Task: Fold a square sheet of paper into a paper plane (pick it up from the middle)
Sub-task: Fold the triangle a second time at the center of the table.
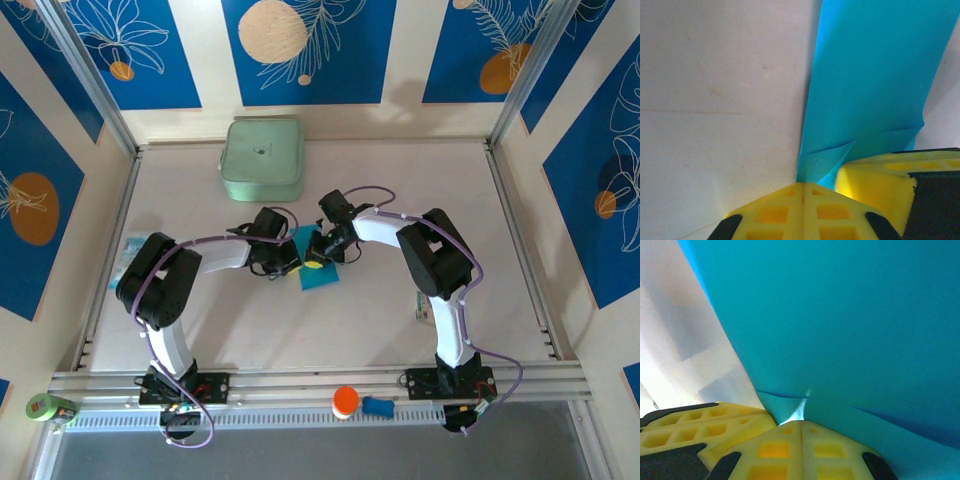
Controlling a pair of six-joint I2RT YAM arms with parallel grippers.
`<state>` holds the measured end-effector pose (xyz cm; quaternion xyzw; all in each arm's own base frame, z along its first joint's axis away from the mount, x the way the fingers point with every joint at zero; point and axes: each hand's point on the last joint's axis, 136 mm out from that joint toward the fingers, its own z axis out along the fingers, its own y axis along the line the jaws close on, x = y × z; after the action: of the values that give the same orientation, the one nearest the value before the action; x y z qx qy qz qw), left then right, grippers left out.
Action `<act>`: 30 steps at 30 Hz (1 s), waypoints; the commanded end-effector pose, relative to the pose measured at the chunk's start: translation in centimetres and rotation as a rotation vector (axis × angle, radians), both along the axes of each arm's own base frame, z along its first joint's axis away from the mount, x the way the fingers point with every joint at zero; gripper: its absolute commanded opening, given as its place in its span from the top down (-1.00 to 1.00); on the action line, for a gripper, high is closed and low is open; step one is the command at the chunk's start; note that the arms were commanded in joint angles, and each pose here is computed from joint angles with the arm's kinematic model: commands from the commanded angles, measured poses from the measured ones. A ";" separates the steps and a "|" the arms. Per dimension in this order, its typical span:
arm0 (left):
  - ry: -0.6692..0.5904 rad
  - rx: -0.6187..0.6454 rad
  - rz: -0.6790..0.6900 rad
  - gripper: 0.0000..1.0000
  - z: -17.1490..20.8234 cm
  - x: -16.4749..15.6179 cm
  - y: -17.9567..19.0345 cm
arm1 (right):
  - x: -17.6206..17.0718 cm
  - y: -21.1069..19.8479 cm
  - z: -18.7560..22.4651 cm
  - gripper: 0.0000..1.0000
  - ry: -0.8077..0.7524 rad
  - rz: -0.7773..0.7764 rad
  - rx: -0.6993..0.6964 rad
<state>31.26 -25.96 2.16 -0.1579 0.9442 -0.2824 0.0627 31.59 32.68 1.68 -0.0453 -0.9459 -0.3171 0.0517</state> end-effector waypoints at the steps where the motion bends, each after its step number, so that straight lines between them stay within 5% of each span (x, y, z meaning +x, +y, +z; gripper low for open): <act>1: 0.033 0.095 -0.010 0.90 -1.4 -0.7 1.0 | -1.3 -1.2 -1.3 0.97 0.053 -0.010 -0.043; 10: 0.088 0.164 -0.024 0.91 -3.0 -2.2 1.8 | 0.0 0.2 4.1 0.96 -0.089 0.026 0.109; 24: 0.078 0.154 -0.042 0.91 -2.5 -2.0 1.3 | -1.0 -3.2 -1.4 0.97 -0.030 0.000 -0.036; 30: -0.032 0.066 -0.119 0.85 0.6 -0.4 -0.7 | -1.8 -4.3 -3.4 0.98 0.003 -0.016 -0.088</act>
<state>31.25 -26.06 2.14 -0.1294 0.9561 -0.2541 0.0680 31.34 30.41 1.59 -0.0369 -0.9454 -0.3232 0.0211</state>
